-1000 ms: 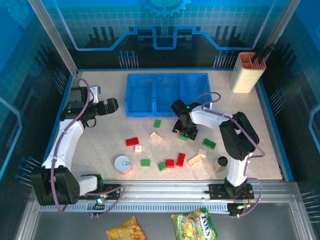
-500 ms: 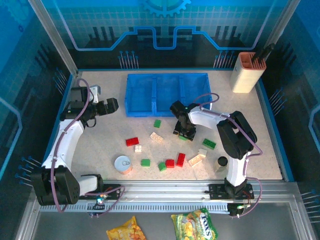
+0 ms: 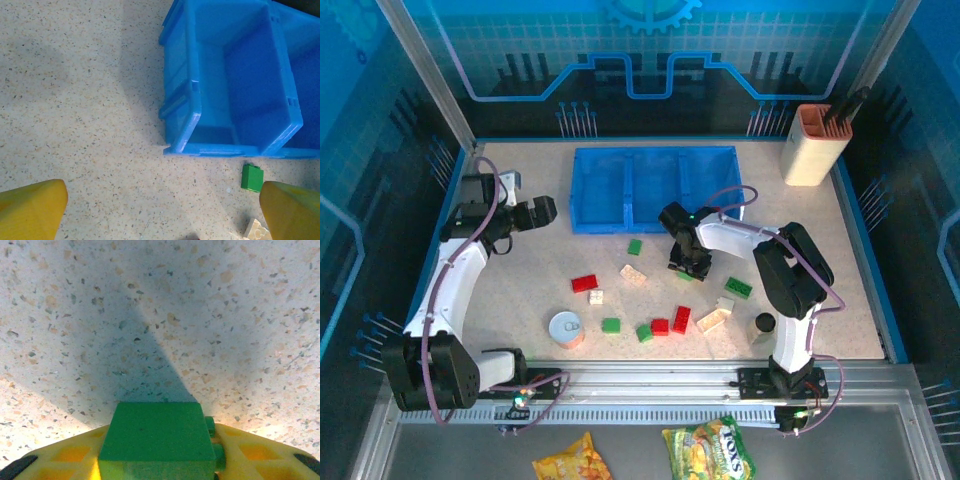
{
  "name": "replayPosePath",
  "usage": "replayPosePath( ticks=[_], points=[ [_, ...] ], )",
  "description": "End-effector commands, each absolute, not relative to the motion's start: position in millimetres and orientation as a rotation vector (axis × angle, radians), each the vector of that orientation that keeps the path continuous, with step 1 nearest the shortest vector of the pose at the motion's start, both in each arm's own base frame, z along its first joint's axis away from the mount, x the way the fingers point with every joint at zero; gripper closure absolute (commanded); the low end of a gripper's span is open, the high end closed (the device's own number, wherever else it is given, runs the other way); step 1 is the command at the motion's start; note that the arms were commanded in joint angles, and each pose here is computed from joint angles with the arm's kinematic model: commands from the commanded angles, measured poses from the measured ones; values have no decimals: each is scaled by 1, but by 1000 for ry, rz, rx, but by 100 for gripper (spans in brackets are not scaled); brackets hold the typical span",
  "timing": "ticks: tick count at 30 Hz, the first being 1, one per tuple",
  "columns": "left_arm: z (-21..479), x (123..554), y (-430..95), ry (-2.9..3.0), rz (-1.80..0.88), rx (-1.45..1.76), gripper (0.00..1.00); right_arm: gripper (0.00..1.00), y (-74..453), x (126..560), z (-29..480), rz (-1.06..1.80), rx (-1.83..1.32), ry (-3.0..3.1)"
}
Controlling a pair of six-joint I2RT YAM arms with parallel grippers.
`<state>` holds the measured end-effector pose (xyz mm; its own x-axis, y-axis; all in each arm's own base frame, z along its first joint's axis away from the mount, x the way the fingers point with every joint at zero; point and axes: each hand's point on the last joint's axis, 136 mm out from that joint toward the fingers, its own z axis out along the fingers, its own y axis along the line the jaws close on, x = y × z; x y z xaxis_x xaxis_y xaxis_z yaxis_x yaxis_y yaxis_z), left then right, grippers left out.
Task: Sort the legos into containers by color
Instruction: Pick up the lego from the center of the table.
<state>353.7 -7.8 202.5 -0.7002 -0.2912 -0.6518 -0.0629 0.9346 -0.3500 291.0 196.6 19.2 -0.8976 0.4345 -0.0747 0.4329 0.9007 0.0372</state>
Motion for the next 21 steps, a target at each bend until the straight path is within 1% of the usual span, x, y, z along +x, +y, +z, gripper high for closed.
replayPosePath(
  ticks=[1,13,18,21],
  points=[
    [205,349,-6,2322,-390,-237,1,53,197,289,34,6,652,2968],
    [206,349,-7,2322,-395,-237,1,54,206,301,61,-4,508,2941],
    [207,348,-6,2320,-389,-237,1,54,214,314,78,-5,408,2925],
    [206,348,-5,2320,-386,-238,1,54,226,328,88,29,268,2907]
  ],
)
